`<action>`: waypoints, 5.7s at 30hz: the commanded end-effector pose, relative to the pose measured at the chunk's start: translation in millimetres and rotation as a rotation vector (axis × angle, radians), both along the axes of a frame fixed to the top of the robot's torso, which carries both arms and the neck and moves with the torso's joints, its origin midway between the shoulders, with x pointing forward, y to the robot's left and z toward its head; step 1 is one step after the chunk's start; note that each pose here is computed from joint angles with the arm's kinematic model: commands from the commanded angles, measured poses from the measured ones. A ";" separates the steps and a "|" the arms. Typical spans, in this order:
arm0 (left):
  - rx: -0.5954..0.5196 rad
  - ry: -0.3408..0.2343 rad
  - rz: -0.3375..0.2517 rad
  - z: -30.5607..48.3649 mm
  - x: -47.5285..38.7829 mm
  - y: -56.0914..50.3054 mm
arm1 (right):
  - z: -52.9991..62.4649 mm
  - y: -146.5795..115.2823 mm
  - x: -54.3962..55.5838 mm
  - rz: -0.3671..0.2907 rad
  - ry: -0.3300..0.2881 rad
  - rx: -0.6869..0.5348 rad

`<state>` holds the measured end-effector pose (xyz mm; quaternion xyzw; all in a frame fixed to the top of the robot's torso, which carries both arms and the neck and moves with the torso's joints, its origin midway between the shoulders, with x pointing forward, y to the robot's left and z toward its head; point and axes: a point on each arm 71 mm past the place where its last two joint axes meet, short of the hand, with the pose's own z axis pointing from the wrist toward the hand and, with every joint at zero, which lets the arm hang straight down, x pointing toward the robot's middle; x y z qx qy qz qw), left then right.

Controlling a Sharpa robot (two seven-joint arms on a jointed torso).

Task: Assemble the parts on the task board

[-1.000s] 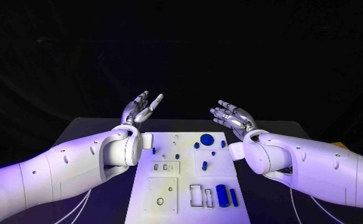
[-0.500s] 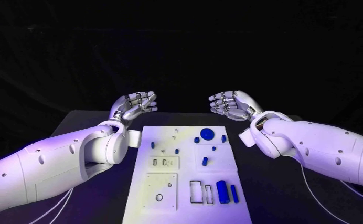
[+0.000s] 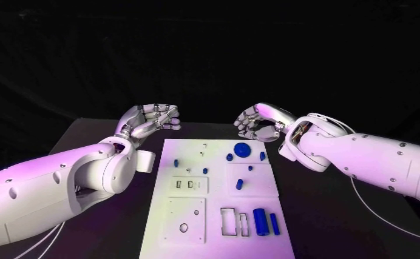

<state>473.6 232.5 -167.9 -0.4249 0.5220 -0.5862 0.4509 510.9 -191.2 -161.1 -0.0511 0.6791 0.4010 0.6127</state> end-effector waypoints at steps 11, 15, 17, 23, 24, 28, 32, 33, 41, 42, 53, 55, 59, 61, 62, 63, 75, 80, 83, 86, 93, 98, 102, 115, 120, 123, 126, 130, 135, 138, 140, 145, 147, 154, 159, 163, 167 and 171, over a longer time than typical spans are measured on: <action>-0.030 -0.001 -0.108 16.0 -22.1 -9.7 | -9.6 20.3 -10.8 0.056 -0.105 -0.475; -0.037 -0.005 -0.116 19.9 -25.0 -9.9 | -11.2 23.4 -10.8 0.057 -0.113 -0.499; -0.039 -0.006 -0.118 21.6 -25.8 -9.9 | -11.7 24.7 -10.6 0.056 -0.118 -0.506; -0.045 -0.010 -0.124 25.1 -27.1 -10.1 | -11.9 27.8 -9.7 0.051 -0.136 -0.516; -0.045 -0.011 -0.125 25.5 -27.3 -10.1 | -11.9 28.2 -9.6 0.051 -0.138 -0.517; -0.046 -0.012 -0.128 26.8 -27.6 -10.0 | -12.4 30.0 -9.2 0.053 -0.139 -0.520; -0.047 -0.012 -0.130 28.1 -27.6 -9.7 | -14.1 32.9 -9.3 0.059 -0.138 -0.521; -0.047 -0.013 -0.130 28.4 -27.6 -9.6 | -14.6 33.5 -9.4 0.061 -0.138 -0.521; -0.048 -0.012 -0.132 30.3 -27.3 -9.1 | -19.0 36.0 -9.5 0.069 -0.121 -0.529; -0.048 -0.012 -0.132 30.6 -27.3 -9.0 | -19.5 36.0 -9.4 0.069 -0.119 -0.530; -0.049 -0.011 -0.141 33.1 -27.4 -9.1 | -21.6 36.1 -7.6 0.060 -0.121 -0.527; -0.049 -0.010 -0.142 33.3 -27.4 -9.0 | -20.5 36.2 -7.7 0.055 -0.132 -0.516; -0.049 -0.009 -0.142 33.3 -27.4 -8.8 | -17.6 36.2 -7.6 0.043 -0.164 -0.489; -0.049 -0.008 -0.143 33.3 -27.4 -8.8 | -15.6 36.3 -8.0 0.039 -0.185 -0.471; -0.048 -0.008 -0.143 33.3 -27.4 -8.8 | -14.5 36.6 -8.5 0.037 -0.196 -0.460; -0.048 -0.007 -0.143 33.3 -27.4 -8.7 | -13.4 37.0 -9.1 0.036 -0.206 -0.450; -0.045 0.000 -0.141 32.5 -26.1 -6.8 | 0.2 50.8 -11.3 0.006 -0.277 -0.374; -0.045 0.001 -0.142 32.5 -25.8 -6.8 | 4.1 59.2 -3.5 -0.020 -0.302 -0.364; -0.044 0.001 -0.142 32.7 -25.7 -6.7 | 5.5 65.5 1.4 -0.030 -0.313 -0.359; -0.045 0.001 -0.143 33.0 -25.6 -6.9 | 6.2 71.6 5.3 -0.034 -0.321 -0.356; -0.046 -0.002 -0.148 34.0 -25.3 -8.5 | 5.3 85.8 12.5 -0.033 -0.325 -0.348; -0.046 -0.002 -0.149 34.5 -25.1 -8.8 | 3.4 92.3 14.3 -0.027 -0.325 -0.343; -0.046 -0.004 -0.149 35.5 -24.9 -8.6 | 2.5 95.2 14.7 -0.023 -0.322 -0.340; -0.046 -0.011 -0.150 38.6 -24.3 -8.9 | -3.8 101.3 16.0 -0.005 -0.291 -0.350; -0.046 -0.014 -0.150 39.6 -24.1 -8.9 | -5.1 103.1 14.8 0.004 -0.284 -0.352; -0.046 -0.014 -0.150 39.9 -24.0 -8.8 | -5.4 104.5 13.8 0.011 -0.279 -0.351; -0.046 -0.015 -0.149 40.3 -23.8 -8.6 | -5.7 105.7 12.7 0.016 -0.274 -0.352; -0.046 -0.016 -0.149 40.6 -23.7 -8.6 | -6.0 106.6 13.3 0.015 -0.273 -0.353; -0.046 -0.017 -0.150 41.3 -23.5 -8.7 | -7.3 106.7 17.5 0.002 -0.267 -0.363; -0.046 -0.017 -0.151 41.5 -23.3 -8.7 | -8.0 107.0 19.2 -0.002 -0.262 -0.370; -0.045 -0.018 -0.151 41.7 -23.2 -8.6 | -8.5 107.4 19.7 -0.003 -0.259 -0.374; -0.045 -0.018 -0.150 42.0 -22.9 -8.2 | -8.8 107.6 18.8 0.005 -0.256 -0.376; -0.044 -0.018 -0.149 42.0 -22.7 -7.9 | -8.7 106.3 17.8 0.007 -0.256 -0.376; -0.042 -0.018 -0.143 42.0 -22.2 -5.6 | -7.5 93.9 14.2 -0.002 -0.261 -0.366; -0.042 -0.018 -0.139 41.8 -21.7 -4.1 | -4.1 73.9 10.2 -0.031 -0.273 -0.347; -0.042 -0.018 -0.136 41.7 -21.1 -2.2 | 2.5 48.3 6.5 -0.075 -0.265 -0.299; -0.041 -0.017 -0.134 41.4 -20.4 -0.4 | 8.0 21.4 3.5 -0.134 -0.208 -0.232; -0.040 -0.017 -0.132 40.8 -19.2 1.1 | 9.0 -9.5 2.7 -0.208 -0.089 -0.195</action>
